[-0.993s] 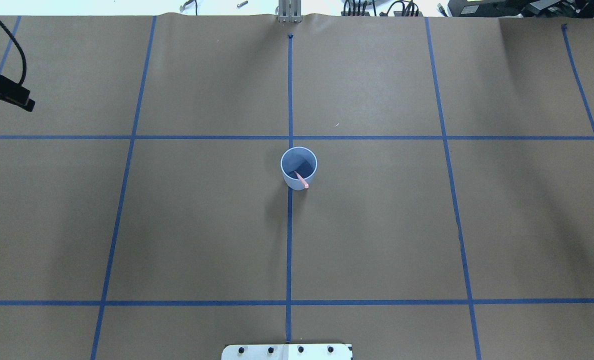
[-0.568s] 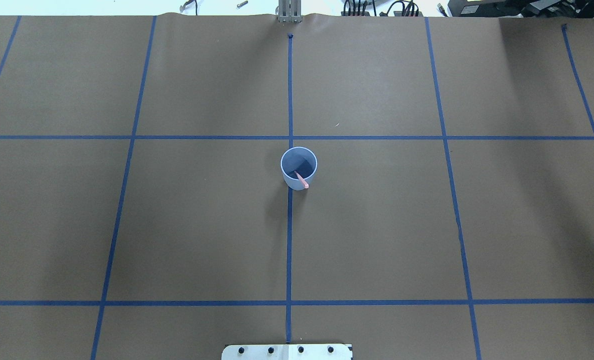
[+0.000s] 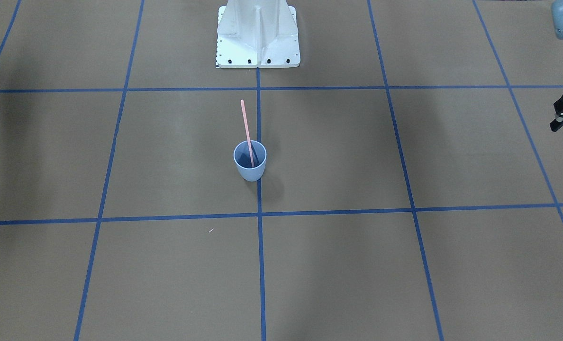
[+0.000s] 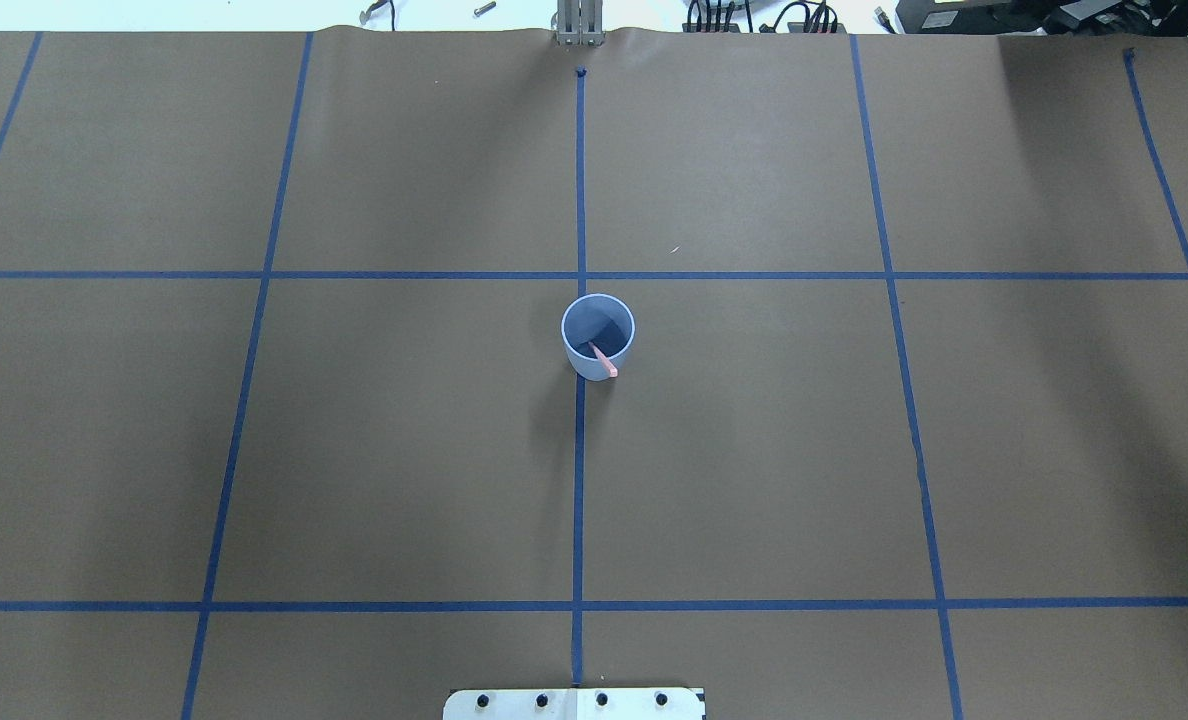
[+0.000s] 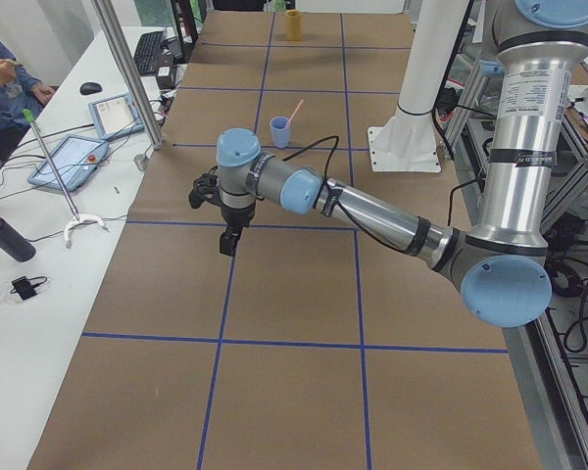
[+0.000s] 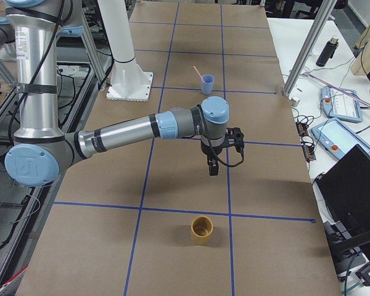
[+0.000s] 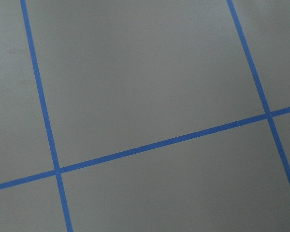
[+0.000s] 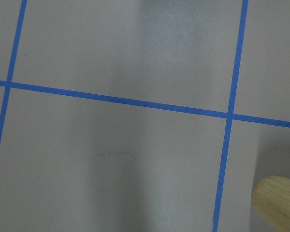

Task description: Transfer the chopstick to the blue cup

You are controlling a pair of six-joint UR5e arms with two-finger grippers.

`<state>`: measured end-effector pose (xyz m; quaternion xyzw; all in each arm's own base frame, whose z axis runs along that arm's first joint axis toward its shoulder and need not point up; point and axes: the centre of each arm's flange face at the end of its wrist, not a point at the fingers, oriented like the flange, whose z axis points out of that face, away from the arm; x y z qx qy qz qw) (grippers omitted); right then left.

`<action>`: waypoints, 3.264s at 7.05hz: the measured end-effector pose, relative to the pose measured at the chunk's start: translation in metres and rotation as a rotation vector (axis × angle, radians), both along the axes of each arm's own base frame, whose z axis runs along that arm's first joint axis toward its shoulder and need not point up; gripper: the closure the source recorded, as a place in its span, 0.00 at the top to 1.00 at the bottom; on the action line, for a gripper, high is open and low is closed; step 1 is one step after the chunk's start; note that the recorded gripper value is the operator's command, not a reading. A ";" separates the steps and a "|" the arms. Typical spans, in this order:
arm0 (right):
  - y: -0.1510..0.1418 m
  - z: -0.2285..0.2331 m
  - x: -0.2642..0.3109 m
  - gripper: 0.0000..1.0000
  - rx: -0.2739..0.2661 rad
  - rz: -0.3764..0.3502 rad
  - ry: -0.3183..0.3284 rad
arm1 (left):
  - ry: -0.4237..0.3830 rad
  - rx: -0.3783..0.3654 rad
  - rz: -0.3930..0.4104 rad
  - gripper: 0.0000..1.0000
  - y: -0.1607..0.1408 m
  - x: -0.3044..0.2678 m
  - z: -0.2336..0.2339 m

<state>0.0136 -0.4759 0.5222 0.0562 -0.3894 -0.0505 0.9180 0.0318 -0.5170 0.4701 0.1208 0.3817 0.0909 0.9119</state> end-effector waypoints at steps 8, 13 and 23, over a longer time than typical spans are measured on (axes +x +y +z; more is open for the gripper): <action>0.001 0.003 0.006 1.00 -0.023 0.027 -0.001 | 0.068 -0.001 0.027 0.98 0.000 0.001 -0.005; -0.003 0.014 0.018 1.00 -0.045 0.055 0.003 | 0.065 -0.011 0.009 0.98 -0.009 -0.007 0.002; -0.003 0.019 0.019 1.00 -0.053 0.057 0.011 | 0.068 0.021 0.011 0.98 -0.015 -0.006 0.003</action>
